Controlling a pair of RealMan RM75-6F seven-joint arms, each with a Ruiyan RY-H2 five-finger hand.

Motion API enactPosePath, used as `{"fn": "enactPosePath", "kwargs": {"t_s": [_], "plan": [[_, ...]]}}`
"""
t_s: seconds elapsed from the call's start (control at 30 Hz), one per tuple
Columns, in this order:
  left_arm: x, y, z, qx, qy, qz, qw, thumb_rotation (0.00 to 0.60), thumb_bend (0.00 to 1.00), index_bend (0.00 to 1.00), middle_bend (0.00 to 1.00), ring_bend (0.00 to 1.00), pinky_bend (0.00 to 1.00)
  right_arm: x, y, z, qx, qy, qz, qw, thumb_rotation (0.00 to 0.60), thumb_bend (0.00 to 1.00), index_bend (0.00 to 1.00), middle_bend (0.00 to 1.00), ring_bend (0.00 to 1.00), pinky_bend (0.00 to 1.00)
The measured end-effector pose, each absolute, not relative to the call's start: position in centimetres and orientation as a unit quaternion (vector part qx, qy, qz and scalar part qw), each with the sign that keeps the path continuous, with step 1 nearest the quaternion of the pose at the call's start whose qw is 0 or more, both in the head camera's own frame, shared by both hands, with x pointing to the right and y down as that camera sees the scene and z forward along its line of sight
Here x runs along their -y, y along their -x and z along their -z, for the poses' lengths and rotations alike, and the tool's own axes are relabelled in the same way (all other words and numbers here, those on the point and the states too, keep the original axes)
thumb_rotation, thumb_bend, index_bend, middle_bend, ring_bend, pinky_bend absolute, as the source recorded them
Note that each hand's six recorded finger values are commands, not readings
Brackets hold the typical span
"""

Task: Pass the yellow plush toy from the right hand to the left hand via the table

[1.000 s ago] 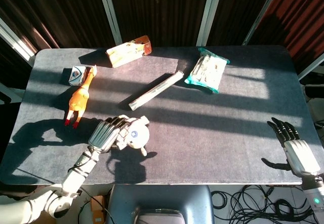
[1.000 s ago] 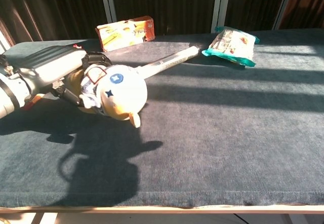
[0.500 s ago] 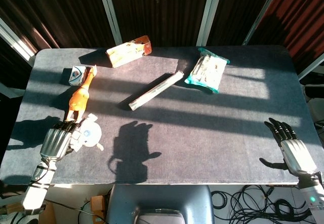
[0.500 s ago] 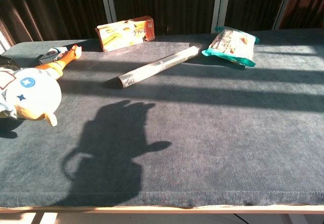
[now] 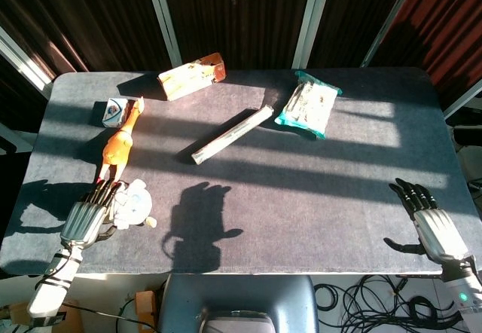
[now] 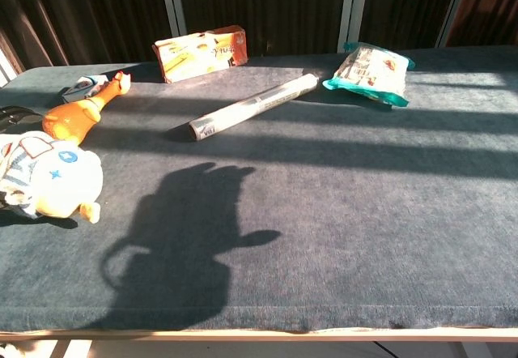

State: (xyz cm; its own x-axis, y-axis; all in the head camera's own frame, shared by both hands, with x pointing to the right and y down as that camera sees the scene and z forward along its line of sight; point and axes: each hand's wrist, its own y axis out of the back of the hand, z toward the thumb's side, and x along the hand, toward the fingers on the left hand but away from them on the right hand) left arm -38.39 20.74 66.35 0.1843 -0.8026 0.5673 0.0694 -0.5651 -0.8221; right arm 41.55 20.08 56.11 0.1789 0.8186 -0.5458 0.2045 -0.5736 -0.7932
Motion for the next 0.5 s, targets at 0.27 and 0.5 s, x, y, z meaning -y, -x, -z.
{"fn": "enactPosePath", "kwargs": {"t_s": [0.27,0.5], "plan": [[-20.7,39.1,-64.4,-0.267,0.662,0.581,0.391,0.600,0.23,0.00,0.00,0.00,0.26,-20.2,-41.5,-56.1,0.360,0.710,-0.531,0.290,0.600,0.04,0.00,0.00,0.00,0.00],[-20.4,39.4,-59.5,-0.325,0.641,0.554,0.421,0.600,0.25,0.00,0.00,0.01,0.24,-20.3,-41.4,-56.2,0.357,0.710,-0.532,0.293,0.600,0.04,0.00,0.00,0.00,0.00]]}}
